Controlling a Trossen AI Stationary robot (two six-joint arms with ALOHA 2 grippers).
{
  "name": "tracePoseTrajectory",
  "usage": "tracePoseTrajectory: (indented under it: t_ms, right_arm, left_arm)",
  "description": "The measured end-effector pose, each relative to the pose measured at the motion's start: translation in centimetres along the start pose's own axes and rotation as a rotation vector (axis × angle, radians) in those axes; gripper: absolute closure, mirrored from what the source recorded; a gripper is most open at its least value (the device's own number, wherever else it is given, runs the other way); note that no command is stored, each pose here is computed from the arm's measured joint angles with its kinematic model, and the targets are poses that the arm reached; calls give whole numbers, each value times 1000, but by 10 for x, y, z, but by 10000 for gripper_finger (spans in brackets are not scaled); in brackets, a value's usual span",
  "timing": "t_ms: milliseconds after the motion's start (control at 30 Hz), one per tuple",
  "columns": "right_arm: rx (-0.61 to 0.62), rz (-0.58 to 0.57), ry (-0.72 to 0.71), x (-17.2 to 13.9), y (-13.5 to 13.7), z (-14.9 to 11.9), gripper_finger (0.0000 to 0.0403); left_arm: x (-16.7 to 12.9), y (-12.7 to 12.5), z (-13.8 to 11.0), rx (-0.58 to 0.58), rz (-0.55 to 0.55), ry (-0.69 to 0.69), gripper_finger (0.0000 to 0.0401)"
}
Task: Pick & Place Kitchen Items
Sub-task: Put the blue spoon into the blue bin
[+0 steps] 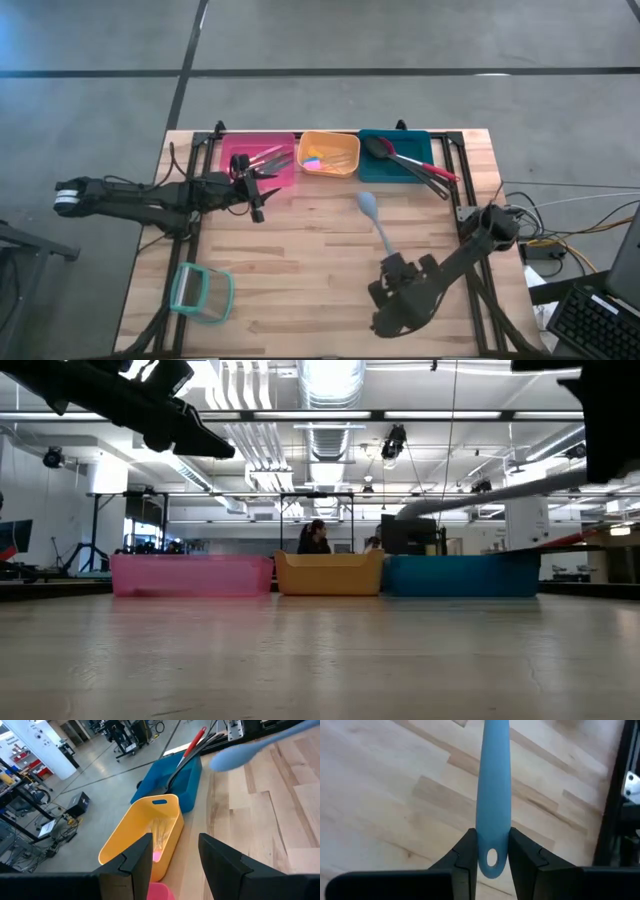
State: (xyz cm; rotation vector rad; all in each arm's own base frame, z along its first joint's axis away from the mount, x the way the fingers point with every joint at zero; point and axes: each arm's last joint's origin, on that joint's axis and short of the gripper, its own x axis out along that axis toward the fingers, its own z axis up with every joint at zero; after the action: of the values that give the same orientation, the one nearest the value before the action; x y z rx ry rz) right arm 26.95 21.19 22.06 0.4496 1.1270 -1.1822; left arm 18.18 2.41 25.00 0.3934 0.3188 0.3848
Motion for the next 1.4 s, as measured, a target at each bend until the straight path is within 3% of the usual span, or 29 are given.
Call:
tracePoseTrajectory:
  t_ms: [133,300,833,1033,1400]
  right_arm:
    - [-87,49,10,-12,-15,14,334]
    - [-76,73,-7,-13,-35,34,334]
    - [-213,-29,34,30,-107,87,334]
    - [-326,-7,50,35,-129,100,334]
    - [-372,32,74,49,-179,122,334]
  left_arm:
    - [0,0,0,0,0,0,238]
    - [0,0,-1,-5,-3,7,238]
    - [0,0,-1,-25,-1,6,238]
    - [0,0,-1,-25,-1,5,238]
    - [0,0,0,-25,-1,4,238]
